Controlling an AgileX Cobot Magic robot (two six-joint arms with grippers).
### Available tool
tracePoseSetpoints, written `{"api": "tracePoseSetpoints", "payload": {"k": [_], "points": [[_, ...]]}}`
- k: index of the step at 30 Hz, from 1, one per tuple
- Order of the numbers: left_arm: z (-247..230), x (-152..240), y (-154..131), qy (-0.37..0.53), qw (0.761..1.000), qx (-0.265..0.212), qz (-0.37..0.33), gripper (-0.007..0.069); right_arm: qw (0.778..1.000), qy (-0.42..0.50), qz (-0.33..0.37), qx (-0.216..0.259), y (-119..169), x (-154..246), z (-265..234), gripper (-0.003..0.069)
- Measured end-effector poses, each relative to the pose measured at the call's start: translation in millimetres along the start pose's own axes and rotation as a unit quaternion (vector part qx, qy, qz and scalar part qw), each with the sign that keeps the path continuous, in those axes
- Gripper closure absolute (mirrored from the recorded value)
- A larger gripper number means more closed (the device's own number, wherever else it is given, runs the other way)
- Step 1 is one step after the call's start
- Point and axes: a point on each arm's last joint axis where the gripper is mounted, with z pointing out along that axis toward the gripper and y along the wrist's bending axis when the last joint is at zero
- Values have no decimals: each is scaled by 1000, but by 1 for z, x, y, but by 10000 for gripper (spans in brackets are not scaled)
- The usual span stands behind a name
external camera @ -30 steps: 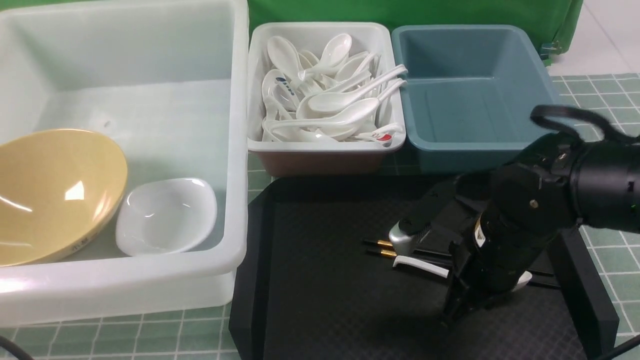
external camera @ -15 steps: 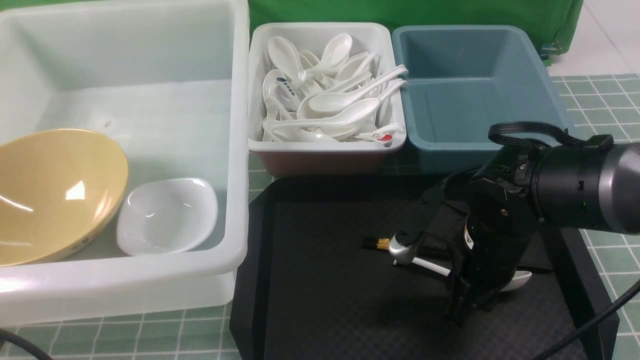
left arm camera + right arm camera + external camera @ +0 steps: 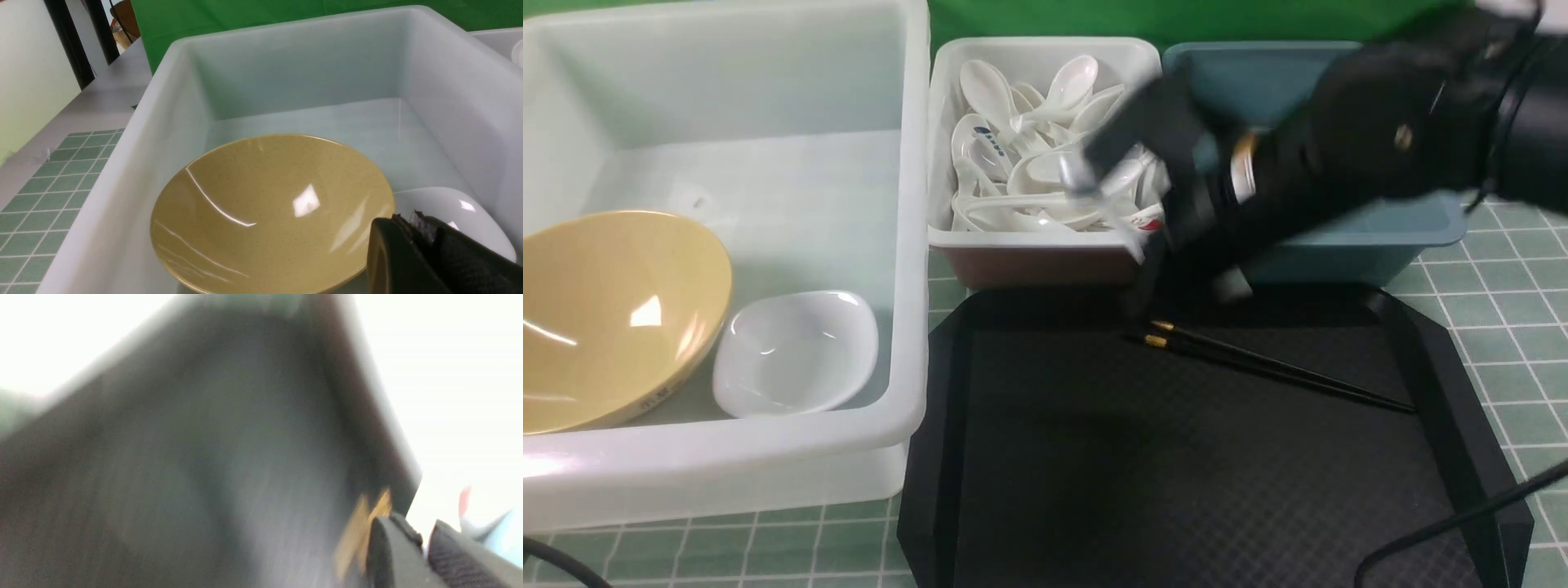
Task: On blue table put chopsticks spoon bowls plates into blue grey white boxes.
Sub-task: 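Place the white spoon into the bin of spoons with the right gripper, then grasp the chopsticks with the right gripper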
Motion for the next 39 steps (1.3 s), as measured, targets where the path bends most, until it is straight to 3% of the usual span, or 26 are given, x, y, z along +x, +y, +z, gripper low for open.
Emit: {"api": "tracePoseSetpoints", "payload": {"k": [3,6,11,16,18,19,21,26,33,36,39], "points": [[0,0,0,0,1000,0,0,624,991,-124,17,47,-22,-36,19,554],[0,0,0,0,1000,0,0,624,988,-134,44,58,-37,-44,47,493],[0,0,0,0,1000,0,-2,624,996,10,82,42,-66,-27,90,270],[0,0,0,0,1000,0,-2,624,977,185,105,8,-81,7,80,204],[0,0,0,0,1000,0,-4,624,965,237,112,-4,-84,24,77,202],[0,0,0,0,1000,0,-6,624,945,303,118,-24,-80,52,78,202],[0,0,0,0,1000,0,-8,624,928,352,115,-44,-71,84,80,202],[0,0,0,0,1000,0,-10,624,930,355,74,-67,-50,123,84,202],[0,0,0,-1,1000,0,-11,624,937,336,61,-68,-48,137,103,220],[0,0,0,-1,1000,0,-12,624,936,332,65,-97,-43,138,107,307],[0,0,0,-1,1000,0,-11,624,937,316,80,-125,-36,134,110,489]]}}
